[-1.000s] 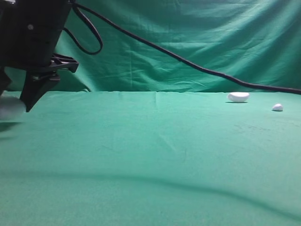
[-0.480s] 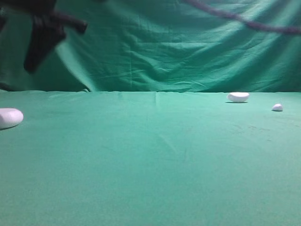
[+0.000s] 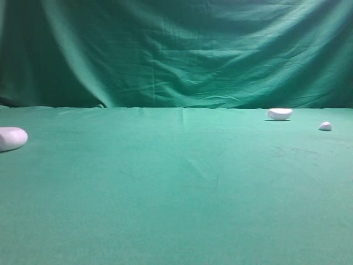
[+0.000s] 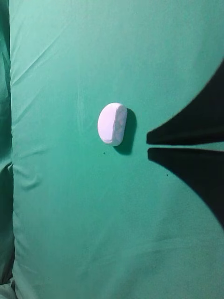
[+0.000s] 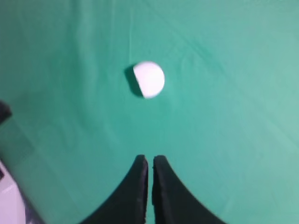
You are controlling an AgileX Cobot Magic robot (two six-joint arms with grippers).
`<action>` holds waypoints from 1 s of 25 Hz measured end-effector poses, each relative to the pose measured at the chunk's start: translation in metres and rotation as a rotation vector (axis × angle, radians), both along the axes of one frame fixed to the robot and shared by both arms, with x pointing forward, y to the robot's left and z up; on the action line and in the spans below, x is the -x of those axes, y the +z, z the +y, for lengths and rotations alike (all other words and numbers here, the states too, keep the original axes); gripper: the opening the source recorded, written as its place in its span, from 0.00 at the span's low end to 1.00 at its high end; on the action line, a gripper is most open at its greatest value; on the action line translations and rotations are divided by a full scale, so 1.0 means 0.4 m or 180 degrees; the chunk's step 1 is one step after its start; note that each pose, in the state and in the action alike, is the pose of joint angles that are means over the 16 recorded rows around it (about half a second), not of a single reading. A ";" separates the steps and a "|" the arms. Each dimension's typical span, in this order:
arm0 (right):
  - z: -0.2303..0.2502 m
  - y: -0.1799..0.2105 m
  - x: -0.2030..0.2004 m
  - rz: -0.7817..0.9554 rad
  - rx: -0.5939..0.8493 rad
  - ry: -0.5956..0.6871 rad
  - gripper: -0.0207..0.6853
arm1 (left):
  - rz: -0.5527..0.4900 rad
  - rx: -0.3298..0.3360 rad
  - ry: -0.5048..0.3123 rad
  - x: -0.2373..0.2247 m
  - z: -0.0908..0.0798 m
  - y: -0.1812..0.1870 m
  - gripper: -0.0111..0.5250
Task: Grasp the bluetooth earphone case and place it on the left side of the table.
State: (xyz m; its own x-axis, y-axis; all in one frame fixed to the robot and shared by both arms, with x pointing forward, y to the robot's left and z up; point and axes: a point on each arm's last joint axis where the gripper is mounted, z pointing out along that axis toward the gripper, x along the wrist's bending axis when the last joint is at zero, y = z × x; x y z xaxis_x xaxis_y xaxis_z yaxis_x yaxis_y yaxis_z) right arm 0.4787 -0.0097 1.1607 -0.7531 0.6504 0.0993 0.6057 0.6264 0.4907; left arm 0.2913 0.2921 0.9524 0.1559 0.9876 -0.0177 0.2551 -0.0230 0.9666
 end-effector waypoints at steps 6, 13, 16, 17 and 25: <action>-0.135 0.014 0.108 0.0006 -0.0001 -0.0112 0.03 | 0.0000 0.0000 0.0000 0.000 0.000 0.000 0.02; -0.278 -0.017 0.230 -0.0173 -0.0252 -0.0227 0.03 | 0.0000 0.0000 0.0000 0.000 0.000 0.000 0.02; -0.331 -0.039 0.274 -0.0294 -0.0379 -0.0250 0.03 | 0.0000 0.0000 0.0000 0.000 0.000 0.000 0.02; -0.347 -0.046 0.287 -0.0338 -0.0418 -0.0255 0.03 | 0.0000 0.0000 0.0000 0.000 0.000 0.000 0.02; -0.453 -0.099 0.369 -0.0709 -0.0654 -0.0268 0.03 | 0.0000 0.0000 0.0000 0.000 0.000 0.000 0.02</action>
